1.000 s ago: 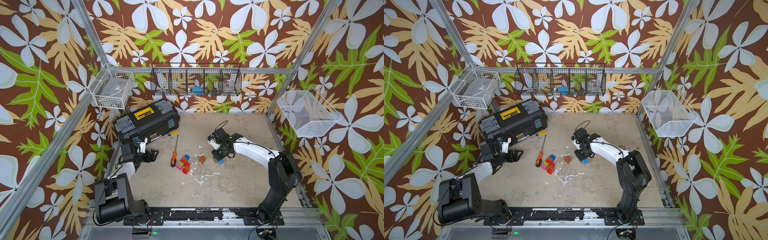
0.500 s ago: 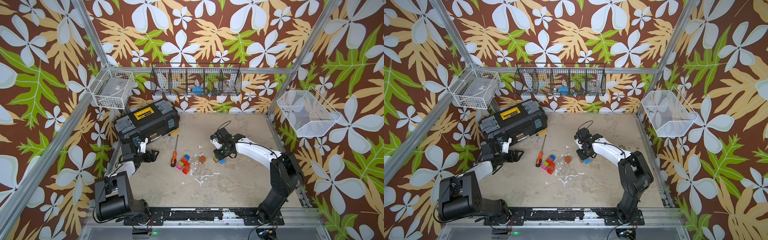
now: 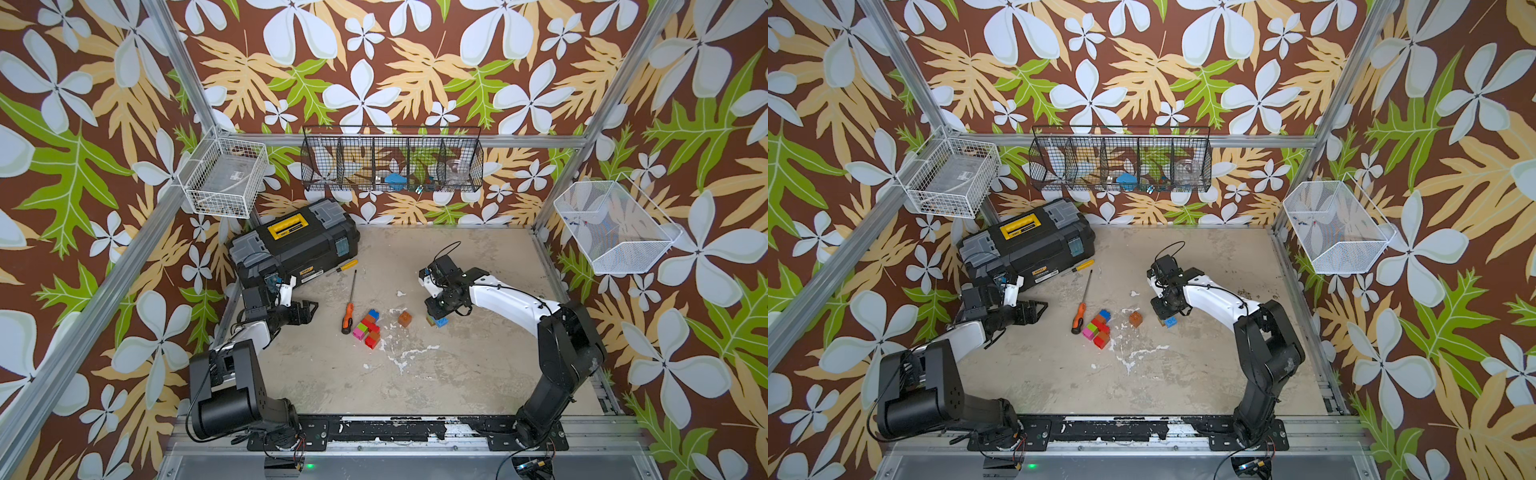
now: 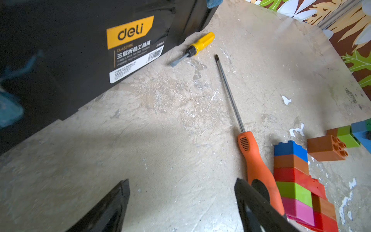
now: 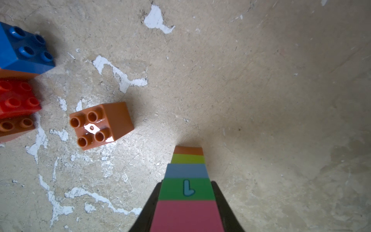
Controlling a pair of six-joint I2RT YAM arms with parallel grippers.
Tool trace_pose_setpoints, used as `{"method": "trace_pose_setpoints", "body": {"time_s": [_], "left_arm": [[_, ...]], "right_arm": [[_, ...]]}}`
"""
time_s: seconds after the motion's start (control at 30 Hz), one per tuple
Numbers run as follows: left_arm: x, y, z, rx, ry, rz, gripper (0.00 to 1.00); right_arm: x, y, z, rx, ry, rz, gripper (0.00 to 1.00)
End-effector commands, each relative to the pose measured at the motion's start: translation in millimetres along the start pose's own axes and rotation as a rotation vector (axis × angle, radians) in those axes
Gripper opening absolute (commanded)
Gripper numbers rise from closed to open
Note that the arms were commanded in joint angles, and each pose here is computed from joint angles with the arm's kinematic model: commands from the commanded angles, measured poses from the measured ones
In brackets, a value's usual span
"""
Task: Assemble the letter h with lego
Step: Assemble the lego brick with the lego brick.
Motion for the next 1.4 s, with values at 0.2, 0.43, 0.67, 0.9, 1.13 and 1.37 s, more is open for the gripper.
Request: {"method": "trace_pose_setpoints", "body": {"time_s": [0.2, 0.43, 0.67, 0.9, 1.13, 1.37], "left_arm": [[0.9, 1.0, -0.4, -0.003, 0.0, 0.019, 0.86], [1.2, 1.5, -0.2, -0.001, 0.0, 0.02, 0.86], [1.5, 2.0, 0.1, 0.002, 0.002, 0.022, 0.86], [0.1, 3.3, 0.7, 0.009, 0.008, 0.028, 0.85], [0.4, 4.0, 0.6, 0.012, 0.006, 0.028, 0.85], [-0.3, 7.0, 1.5, 0.025, 0.008, 0.032, 0.85]], "right_arm": [[-20.4, -3.0, 29.7, -0.003, 0.188, 0.03, 0.25], [-19.2, -4.7, 36.4, -0.014, 0.207, 0.058, 0.23], [2.0, -5.7, 31.3, -0.023, 0.143, 0.079, 0.23], [1.1, -3.3, 33.2, -0.038, 0.133, 0.046, 0.23], [11.6, 0.1, 29.5, -0.041, 0.091, 0.011, 0.23], [16.6, 0.1, 33.5, -0.045, 0.076, 0.011, 0.22]]}}
Point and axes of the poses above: each gripper's point midway between its finger pads, its own x axis back along the fingers, its own y axis along the line the jaws close on, z = x × y, the point moved 10 cm from there along x, back along the fingers, and after that the axes turned 1 degree about -x, right-handed, at the moved point
